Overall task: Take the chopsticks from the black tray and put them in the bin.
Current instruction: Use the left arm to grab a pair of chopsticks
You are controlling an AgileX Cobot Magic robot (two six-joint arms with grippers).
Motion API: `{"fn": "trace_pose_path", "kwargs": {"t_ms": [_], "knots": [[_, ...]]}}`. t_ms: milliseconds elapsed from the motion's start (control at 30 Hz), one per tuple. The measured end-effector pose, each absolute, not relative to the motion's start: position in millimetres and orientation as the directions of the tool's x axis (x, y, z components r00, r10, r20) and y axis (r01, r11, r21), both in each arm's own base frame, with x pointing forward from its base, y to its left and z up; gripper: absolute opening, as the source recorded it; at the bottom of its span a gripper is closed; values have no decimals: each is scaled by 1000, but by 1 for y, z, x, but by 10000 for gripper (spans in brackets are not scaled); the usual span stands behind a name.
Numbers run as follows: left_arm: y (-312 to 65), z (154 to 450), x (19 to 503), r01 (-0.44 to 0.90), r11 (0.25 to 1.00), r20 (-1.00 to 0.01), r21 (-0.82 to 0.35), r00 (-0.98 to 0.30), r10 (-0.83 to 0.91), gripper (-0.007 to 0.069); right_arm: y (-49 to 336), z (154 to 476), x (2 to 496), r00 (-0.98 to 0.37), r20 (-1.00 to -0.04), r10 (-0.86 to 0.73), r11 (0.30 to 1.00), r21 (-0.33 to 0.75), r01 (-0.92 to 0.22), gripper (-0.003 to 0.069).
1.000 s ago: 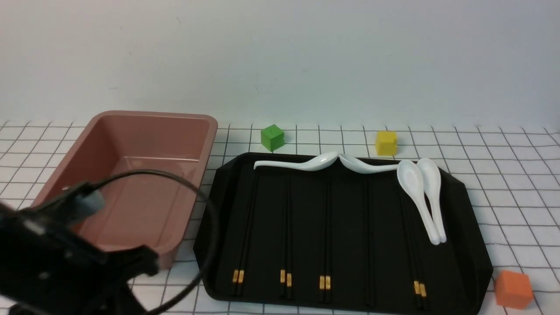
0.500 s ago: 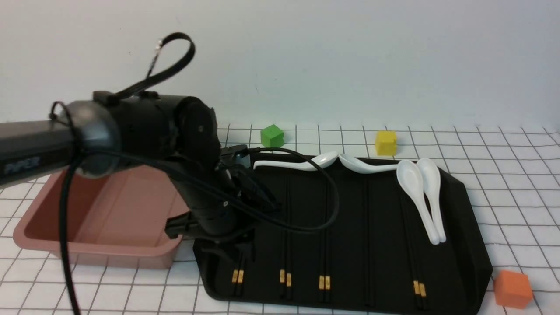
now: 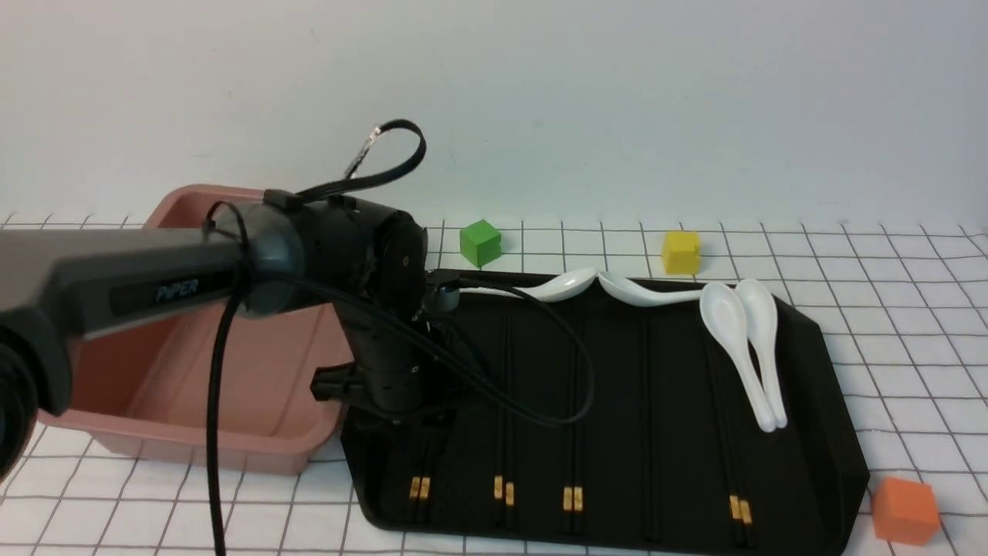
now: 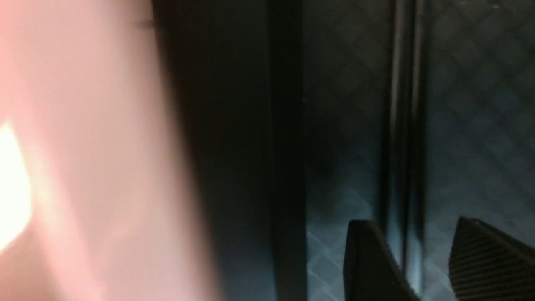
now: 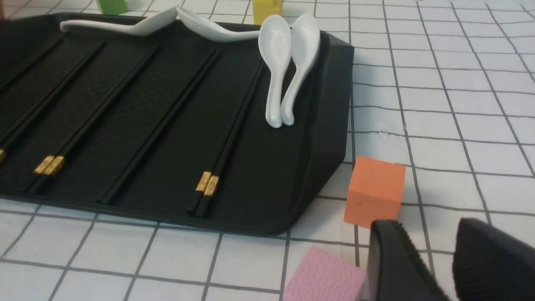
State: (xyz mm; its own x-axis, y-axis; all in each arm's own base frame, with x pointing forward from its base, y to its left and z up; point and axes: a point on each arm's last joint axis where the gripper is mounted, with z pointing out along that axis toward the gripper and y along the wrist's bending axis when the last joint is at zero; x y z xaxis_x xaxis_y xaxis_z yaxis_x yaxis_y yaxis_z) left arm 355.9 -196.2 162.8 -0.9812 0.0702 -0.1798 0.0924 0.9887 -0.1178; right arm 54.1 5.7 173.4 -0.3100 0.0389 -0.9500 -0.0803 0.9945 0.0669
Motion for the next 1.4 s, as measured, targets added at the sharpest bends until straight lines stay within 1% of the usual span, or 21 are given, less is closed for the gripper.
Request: {"fn": "trace_pose_path", "kwargs": {"t_ms": [167, 333, 467, 567, 633, 700, 800, 933, 1033, 1300, 1400], "knots": [[-198, 155, 357, 93, 989, -174, -115, -982, 72, 290, 6, 173, 54, -310, -950, 39, 995, 67, -80, 239], [-197, 159, 357, 95, 990, -157, -106, -985, 77, 290, 6, 173, 54, -310, -950, 39, 995, 67, -80, 239], [-199, 176, 359, 98, 989, -169, -112, -983, 78, 288, 6, 173, 54, -310, -950, 39, 995, 67, -80, 239], [-201, 201, 362, 103, 986, -205, -129, -976, 75, 288, 6, 173, 54, -310, -950, 39, 995, 67, -80, 239], [-201, 211, 361, 101, 985, -208, -142, -976, 70, 288, 6, 173, 54, -310, -950, 39, 995, 67, -80, 239], [-203, 212, 360, 96, 984, -197, -151, -978, 65, 288, 6, 173, 54, -310, -950, 39, 995, 67, -80, 239], [-209, 207, 357, 93, 986, -175, -141, -982, 67, 288, 6, 173, 54, -310, -950, 39, 995, 67, -80, 239], [-220, 190, 354, 113, 993, -185, -28, -977, 106, 288, 6, 173, 54, -310, -950, 39, 995, 67, -80, 239], [-221, 179, 356, 98, 994, -200, 44, -974, 105, 288, 6, 173, 54, -310, -950, 39, 995, 67, -80, 239], [-223, 156, 360, 76, 995, -168, 67, -982, 86, 288, 6, 173, 54, -310, -950, 39, 995, 67, -80, 239], [-224, 153, 361, 75, 995, -173, 58, -981, 84, 288, 6, 173, 54, -310, -950, 39, 995, 67, -80, 239]]}}
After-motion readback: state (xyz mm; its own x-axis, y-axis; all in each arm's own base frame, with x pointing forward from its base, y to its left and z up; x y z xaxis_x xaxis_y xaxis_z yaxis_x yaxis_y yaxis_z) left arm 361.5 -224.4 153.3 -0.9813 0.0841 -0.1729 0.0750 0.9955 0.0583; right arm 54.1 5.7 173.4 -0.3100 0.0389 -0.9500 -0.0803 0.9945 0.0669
